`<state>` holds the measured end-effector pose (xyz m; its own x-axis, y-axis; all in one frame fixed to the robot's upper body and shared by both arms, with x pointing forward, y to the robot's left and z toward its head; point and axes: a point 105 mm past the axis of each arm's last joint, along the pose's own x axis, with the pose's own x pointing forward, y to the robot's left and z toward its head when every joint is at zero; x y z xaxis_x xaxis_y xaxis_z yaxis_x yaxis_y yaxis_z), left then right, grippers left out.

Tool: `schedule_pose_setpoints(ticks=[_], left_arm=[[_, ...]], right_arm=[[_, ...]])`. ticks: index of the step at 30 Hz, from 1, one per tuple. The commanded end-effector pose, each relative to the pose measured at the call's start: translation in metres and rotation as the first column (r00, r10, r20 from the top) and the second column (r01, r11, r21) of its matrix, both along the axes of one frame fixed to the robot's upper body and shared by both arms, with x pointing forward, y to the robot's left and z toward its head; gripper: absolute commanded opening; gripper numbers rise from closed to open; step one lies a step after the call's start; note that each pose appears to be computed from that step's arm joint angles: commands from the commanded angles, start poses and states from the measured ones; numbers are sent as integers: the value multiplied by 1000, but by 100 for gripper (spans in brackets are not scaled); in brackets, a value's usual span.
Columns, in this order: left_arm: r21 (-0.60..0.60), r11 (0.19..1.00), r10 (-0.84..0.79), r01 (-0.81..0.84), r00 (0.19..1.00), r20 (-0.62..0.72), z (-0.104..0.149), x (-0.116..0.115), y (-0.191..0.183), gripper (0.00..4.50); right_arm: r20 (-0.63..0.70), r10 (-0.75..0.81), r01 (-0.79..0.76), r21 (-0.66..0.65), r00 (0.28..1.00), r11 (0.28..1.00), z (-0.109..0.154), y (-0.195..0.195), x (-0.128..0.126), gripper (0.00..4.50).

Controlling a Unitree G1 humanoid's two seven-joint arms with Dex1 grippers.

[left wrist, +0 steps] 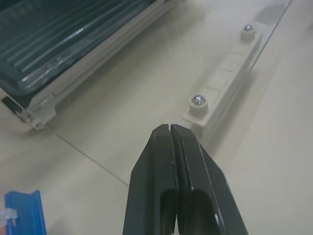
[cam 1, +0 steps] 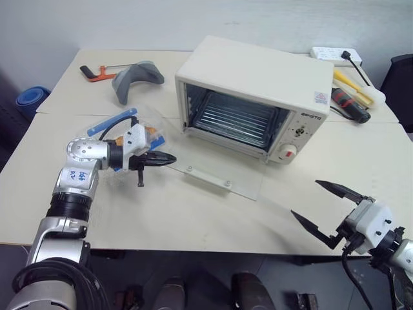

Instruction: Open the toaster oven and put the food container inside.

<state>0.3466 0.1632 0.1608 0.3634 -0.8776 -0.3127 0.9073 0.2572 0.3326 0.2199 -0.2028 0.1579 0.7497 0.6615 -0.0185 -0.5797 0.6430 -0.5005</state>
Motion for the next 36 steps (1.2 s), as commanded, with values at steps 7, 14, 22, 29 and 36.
schedule_pose_setpoints(ticks=[7, 14, 22, 29, 36], left_arm=[[-304, 830, 459, -467, 882, -102, 54, -62, 100, 173], [-314, 395, 869, -864, 462, -176, 32, -144, 219, 378], [-262, 214, 880, -941, 302, -366, 17, -144, 223, 445], [-110, 156, 764, -982, 190, -617, 55, -94, 197, 445], [-21, 119, 779, -993, 107, -618, 61, -43, 181, 445]], right_arm=[[50, 195, -200, 162, 980, 966, 20, 29, 14, 450], [188, 298, -337, 233, 936, 912, 41, 51, 28, 450], [230, 435, -477, 174, 870, 862, 48, 84, 26, 450], [180, 437, -462, 129, 881, 878, 42, 73, 30, 450], [176, 443, -468, 138, 879, 873, 39, 79, 28, 450]])
